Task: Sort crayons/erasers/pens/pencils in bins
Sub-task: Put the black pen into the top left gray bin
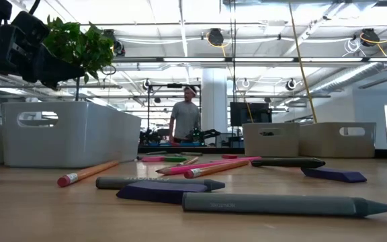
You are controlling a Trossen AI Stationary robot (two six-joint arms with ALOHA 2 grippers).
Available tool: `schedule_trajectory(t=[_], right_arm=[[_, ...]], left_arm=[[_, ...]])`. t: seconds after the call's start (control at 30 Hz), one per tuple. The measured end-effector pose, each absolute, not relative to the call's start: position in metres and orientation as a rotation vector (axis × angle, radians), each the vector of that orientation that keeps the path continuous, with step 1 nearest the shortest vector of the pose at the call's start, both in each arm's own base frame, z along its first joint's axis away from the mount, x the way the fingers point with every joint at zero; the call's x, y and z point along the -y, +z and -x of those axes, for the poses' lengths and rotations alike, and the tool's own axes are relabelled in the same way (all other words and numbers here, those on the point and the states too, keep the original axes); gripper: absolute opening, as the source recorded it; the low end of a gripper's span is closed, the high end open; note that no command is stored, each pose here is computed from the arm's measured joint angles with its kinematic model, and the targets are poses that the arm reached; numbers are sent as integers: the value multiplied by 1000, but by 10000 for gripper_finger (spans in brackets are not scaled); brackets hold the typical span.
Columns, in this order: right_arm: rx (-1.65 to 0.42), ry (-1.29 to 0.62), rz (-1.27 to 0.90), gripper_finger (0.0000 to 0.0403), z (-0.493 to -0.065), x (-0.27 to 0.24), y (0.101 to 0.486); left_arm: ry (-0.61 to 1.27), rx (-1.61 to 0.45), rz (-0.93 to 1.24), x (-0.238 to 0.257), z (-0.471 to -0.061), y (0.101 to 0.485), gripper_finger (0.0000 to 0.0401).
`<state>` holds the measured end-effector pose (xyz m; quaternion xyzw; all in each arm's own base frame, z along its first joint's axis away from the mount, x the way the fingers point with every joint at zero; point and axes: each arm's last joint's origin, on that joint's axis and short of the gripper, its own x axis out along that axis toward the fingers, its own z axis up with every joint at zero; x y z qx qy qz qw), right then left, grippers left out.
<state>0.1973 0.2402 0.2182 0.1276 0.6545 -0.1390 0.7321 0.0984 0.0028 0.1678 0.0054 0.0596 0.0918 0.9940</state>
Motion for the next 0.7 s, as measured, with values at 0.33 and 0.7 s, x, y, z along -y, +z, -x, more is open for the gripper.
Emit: schedule_trajectory(t=[0.33,0.7], right_arm=[[-1633,-234,-264,134,-160,-235,165],[-1667,-258,-286,127,-144,-212,122]], left_arm=[[184,-119,-11,-3,-98,168,24],[184,-119,-11,-3,-98,168,24]])
